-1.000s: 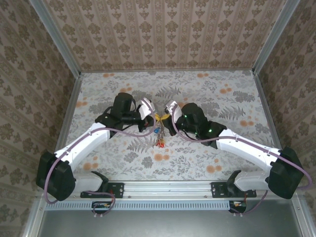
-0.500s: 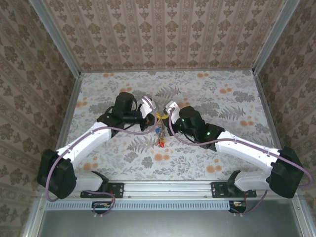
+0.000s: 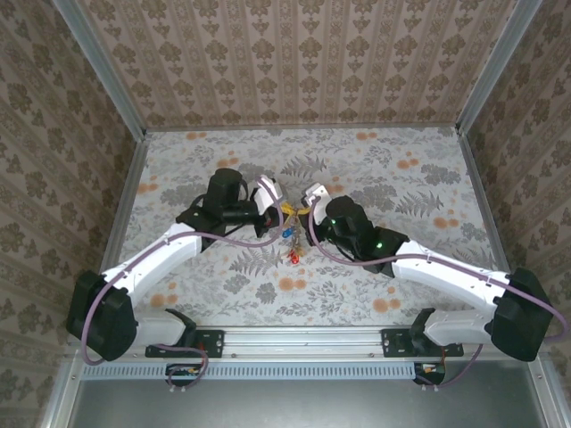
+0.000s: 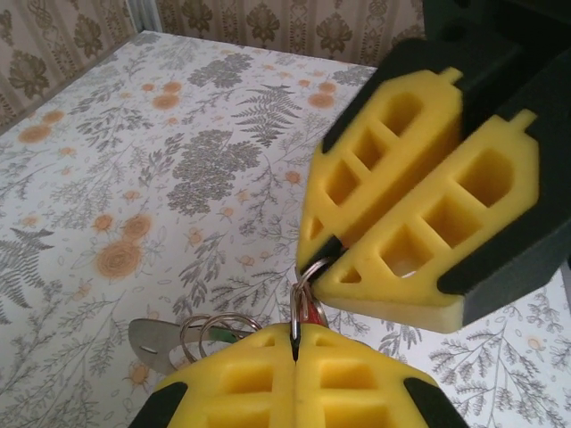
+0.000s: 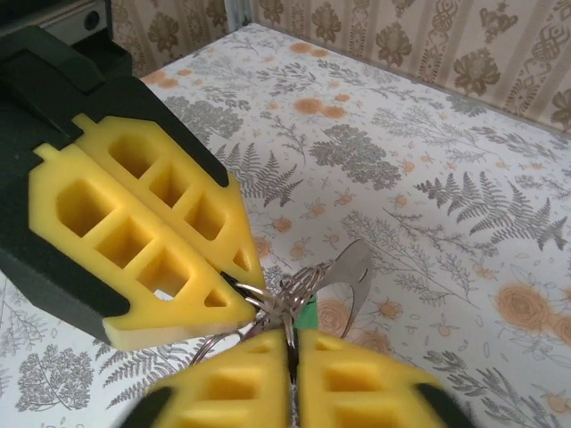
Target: Put the keys on the keyring
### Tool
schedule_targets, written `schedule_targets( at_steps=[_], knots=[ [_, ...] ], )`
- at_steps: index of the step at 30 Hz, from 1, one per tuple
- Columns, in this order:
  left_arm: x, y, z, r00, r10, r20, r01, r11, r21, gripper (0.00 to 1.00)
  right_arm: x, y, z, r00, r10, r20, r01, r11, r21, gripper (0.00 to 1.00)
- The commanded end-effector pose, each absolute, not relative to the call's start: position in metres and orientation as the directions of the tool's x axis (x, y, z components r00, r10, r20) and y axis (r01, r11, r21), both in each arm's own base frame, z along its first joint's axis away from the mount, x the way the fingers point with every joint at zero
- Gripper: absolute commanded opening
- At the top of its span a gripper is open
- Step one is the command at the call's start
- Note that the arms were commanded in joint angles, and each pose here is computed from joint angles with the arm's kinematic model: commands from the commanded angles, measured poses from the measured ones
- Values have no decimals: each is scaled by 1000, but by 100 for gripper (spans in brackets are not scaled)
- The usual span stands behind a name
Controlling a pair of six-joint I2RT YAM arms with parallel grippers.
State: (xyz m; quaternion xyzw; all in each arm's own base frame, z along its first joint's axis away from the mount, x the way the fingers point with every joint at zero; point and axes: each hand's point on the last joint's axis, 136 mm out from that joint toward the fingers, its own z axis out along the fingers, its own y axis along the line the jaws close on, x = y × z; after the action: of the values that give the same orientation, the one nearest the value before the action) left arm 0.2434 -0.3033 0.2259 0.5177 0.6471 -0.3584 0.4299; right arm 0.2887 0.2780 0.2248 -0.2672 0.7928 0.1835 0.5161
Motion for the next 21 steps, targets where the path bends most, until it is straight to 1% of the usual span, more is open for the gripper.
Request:
schedule_targets(
  at_steps=[1,6,9,11,13,14,16,17,19,21],
  knots=[
    [232,-306,251,-8,285,-958,988,150,37,0,283,275,229,-325,-199,-925,-646,761,64,25],
    [229,-308,253,25,255,-966,990,128,60,0,281,258,230,-346,-206,-916,-643,762,72,35],
    [228,-310,255,44,243,-969,991,109,73,0,274,250,240,-315,-220,-923,-675,736,55,37],
    [226,-310,256,64,239,-969,992,89,87,0,268,247,247,-262,-255,-931,-713,701,9,36],
    [223,-310,258,84,231,-969,993,65,102,0,259,248,256,-181,-298,-937,-772,633,-52,33],
    [221,-310,259,94,227,-969,993,50,108,0,254,251,257,-135,-322,-937,-810,581,-83,32],
    [217,-309,262,116,222,-968,992,25,124,0,241,256,257,6,-380,-925,-875,446,-188,34],
    [215,-308,263,127,220,-967,991,8,132,0,238,256,255,41,-398,-917,-886,410,-217,34],
    [212,-307,265,140,222,-965,990,-15,140,0,242,250,254,70,-455,-888,-885,382,-265,33],
    [209,-307,267,141,220,-965,990,-36,137,0,238,253,255,128,-495,-859,-898,310,-312,33]
  ],
)
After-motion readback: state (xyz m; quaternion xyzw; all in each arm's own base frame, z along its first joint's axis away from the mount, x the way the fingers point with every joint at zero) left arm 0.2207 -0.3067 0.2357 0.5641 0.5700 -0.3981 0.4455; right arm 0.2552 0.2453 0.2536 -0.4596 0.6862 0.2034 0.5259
